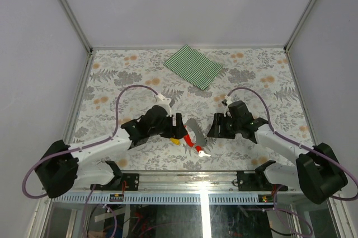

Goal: Put the keys on the keyring

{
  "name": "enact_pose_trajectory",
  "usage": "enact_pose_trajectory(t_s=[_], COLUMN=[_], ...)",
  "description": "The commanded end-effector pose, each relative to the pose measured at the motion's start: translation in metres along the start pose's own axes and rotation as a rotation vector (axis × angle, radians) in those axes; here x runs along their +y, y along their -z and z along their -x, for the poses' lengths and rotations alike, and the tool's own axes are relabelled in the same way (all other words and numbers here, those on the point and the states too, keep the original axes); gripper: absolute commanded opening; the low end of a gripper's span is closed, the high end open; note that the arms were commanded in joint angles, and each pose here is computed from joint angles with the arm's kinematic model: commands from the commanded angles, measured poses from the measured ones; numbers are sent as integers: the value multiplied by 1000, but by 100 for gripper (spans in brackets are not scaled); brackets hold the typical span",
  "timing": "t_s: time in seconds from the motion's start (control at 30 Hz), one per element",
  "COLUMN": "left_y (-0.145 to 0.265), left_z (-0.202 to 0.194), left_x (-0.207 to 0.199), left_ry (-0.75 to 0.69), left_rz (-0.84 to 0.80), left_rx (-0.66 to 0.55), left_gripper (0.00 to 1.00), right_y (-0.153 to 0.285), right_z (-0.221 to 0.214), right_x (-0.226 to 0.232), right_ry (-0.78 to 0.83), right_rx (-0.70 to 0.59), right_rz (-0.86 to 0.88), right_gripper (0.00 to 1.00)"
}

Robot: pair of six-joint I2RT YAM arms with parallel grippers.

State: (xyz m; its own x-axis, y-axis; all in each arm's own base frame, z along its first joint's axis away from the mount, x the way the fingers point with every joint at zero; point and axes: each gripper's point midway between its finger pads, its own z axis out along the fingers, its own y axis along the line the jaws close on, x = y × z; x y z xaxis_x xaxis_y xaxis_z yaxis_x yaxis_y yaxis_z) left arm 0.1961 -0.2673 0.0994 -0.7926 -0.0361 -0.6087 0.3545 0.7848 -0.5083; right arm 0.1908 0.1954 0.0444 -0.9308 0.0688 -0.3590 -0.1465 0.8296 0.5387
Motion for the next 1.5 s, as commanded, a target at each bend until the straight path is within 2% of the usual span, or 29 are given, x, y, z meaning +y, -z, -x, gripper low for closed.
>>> enact_pose_trajectory(t_s=[0.0, 0.23, 0.43, 0.67, 1.03, 1.13, 1.23, 1.47], left_y=[-21, -55, -75, -76, -95, -101, -111, -147], left_z=[21, 20, 11, 3, -16, -17, -13, 5], left_x=[-19, -6, 7, 18, 15, 12, 8, -16], left_ry=[38, 82, 91, 98, 96, 89, 70, -23], left_rz=[-51, 63, 153, 232, 234, 223, 211, 121], left_rx=[-42, 8, 73, 84, 152, 165, 169, 177], left_gripper=[76, 77, 77, 79, 79, 75, 71, 71], right_y=[7, 44, 68, 88, 100, 100, 100, 105], right_z=[23, 37, 39, 46, 49, 46, 44, 39], right_x=[-3, -2, 0, -2, 0, -2, -3, -8], right_ry=[4, -57, -70, -101, -93, -94, -91, -83], right_rx=[-131, -321, -388, -483, -514, -513, -507, -526], right_rz=[-35, -45, -52, -57, -64, -67, -68, -73], right_gripper=[63, 62, 62, 62, 63, 65, 68, 70])
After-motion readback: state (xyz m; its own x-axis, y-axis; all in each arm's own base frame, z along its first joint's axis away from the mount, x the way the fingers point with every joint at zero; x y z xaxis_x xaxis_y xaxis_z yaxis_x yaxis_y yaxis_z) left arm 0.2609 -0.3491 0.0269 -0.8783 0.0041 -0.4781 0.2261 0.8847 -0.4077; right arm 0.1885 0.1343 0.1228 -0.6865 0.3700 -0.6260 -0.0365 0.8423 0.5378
